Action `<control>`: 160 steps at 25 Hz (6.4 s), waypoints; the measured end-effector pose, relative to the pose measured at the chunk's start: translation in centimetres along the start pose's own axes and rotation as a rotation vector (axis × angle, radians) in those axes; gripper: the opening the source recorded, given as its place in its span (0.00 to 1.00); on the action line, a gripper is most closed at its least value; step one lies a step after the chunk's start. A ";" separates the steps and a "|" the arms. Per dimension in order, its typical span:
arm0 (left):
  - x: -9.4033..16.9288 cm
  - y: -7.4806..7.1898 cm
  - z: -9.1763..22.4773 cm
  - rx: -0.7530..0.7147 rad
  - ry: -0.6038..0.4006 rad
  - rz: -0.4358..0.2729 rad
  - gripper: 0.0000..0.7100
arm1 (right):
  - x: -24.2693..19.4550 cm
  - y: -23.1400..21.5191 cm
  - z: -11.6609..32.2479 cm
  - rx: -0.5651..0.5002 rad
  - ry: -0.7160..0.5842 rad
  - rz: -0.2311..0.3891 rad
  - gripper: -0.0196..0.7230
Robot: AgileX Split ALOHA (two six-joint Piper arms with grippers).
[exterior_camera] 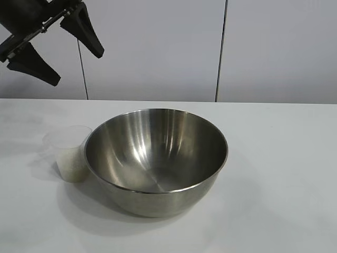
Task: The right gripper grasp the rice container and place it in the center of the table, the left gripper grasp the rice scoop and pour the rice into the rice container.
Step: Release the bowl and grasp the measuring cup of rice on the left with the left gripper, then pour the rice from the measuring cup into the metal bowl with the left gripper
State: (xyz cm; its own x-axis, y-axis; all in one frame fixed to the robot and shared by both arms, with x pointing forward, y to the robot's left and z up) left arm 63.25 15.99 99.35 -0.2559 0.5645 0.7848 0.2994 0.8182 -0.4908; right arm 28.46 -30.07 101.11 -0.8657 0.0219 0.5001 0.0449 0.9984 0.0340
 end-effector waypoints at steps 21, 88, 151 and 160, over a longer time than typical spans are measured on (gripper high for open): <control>0.0 -0.2 -0.5 0.016 -0.031 0.013 0.98 | -0.1 0.0 -0.1 0.011 -0.008 0.000 0.92; -9.0 13.7 14.3 -0.527 -0.634 -0.497 0.85 | -0.1 0.0 -0.2 0.011 -0.013 -0.001 0.92; 1.2 4.8 4.3 -0.911 -0.821 -0.564 0.02 | -0.1 0.0 -0.2 0.008 -0.014 -0.001 0.92; -1.0 -5.8 4.3 -1.464 -0.566 -0.538 0.02 | -0.1 0.0 -0.2 0.008 -0.014 -0.001 0.92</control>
State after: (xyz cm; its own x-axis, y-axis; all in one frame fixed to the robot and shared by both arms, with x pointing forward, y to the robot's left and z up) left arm 57.81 11.10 99.77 -0.7914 0.5031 0.3473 0.5423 0.3157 0.7786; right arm 28.63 -30.07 101.21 -0.8726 0.0219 0.4880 0.0402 0.9988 0.0270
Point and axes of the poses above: a point on each arm's last joint axis where the gripper is mounted, x pointing back along that axis away from the gripper, y along the wrist's bending axis when the last joint is at zero, z = x × y, the point moved 6 cm from there along -x, pointing out along that axis toward the gripper, and after that the axes turned 5 degrees about -x, right-handed, at the moved point
